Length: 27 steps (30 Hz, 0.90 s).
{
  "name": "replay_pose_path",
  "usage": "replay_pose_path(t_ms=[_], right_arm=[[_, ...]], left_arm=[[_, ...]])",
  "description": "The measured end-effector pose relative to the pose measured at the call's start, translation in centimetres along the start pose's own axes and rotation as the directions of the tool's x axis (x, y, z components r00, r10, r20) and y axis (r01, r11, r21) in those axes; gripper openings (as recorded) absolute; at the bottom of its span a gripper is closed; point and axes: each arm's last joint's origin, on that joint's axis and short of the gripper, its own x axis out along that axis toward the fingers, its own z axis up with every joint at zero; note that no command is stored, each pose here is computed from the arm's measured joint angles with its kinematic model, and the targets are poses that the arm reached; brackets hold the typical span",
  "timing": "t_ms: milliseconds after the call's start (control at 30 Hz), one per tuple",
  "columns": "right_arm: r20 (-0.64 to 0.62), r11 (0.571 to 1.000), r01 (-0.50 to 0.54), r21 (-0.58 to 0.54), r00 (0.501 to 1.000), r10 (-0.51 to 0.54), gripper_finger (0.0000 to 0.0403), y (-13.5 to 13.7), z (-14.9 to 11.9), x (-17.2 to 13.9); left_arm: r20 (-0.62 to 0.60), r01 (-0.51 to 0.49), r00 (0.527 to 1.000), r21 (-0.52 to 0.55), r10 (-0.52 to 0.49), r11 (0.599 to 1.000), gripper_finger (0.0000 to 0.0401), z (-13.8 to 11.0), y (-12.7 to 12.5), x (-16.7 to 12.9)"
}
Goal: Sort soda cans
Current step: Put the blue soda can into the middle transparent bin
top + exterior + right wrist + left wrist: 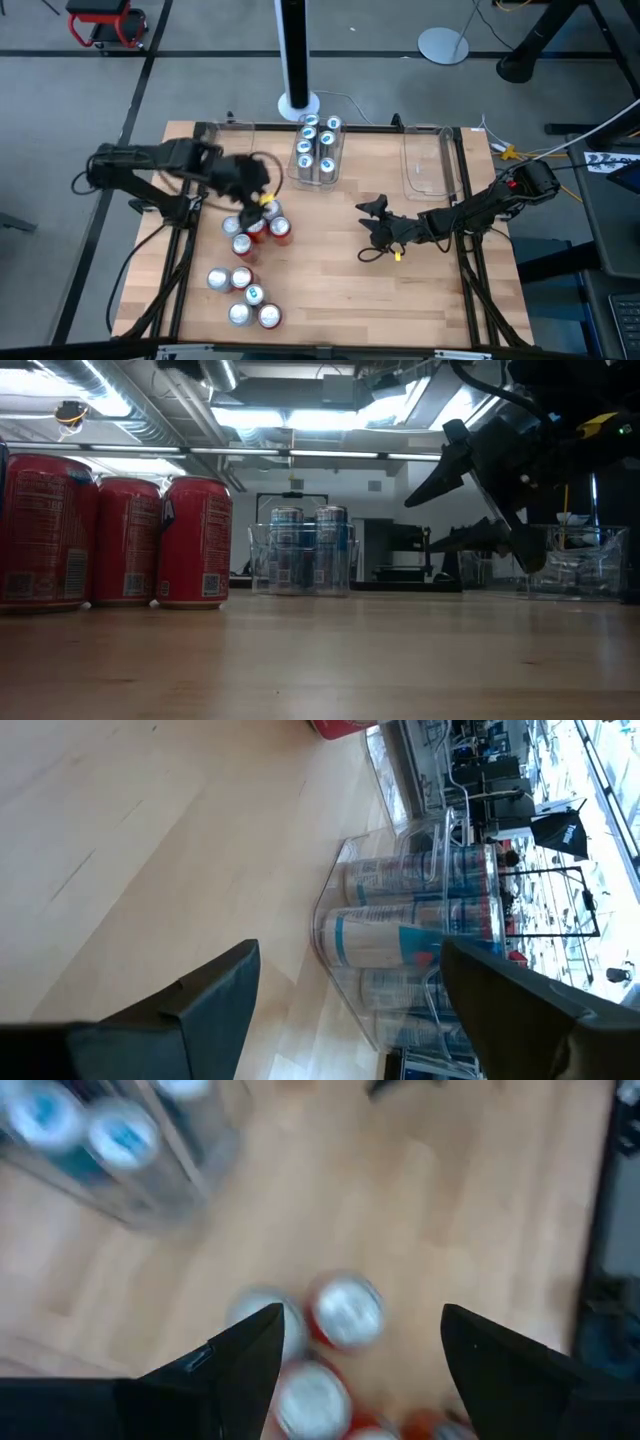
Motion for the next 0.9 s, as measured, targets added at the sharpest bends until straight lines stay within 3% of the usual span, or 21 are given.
replay_pose_path(t_ms=[467,900], right_arm=[[0.027,0.997,0.067,0.027,0.997,-0.068,0.0310,-0.7,0.4,0.0],[0.024,0.998,0.062,0.023,0.998,-0.063,0.0310,-0.7,0.4,0.0]], left_arm=[[-0.165,0.150,0.977,0.096,-0.132,0.984,0.0256,-5.8,-7.8,-0.1],[-0.297,0.103,0.954,0.175,-0.047,0.979,0.0256,-9.1,-13.6,4.3]])
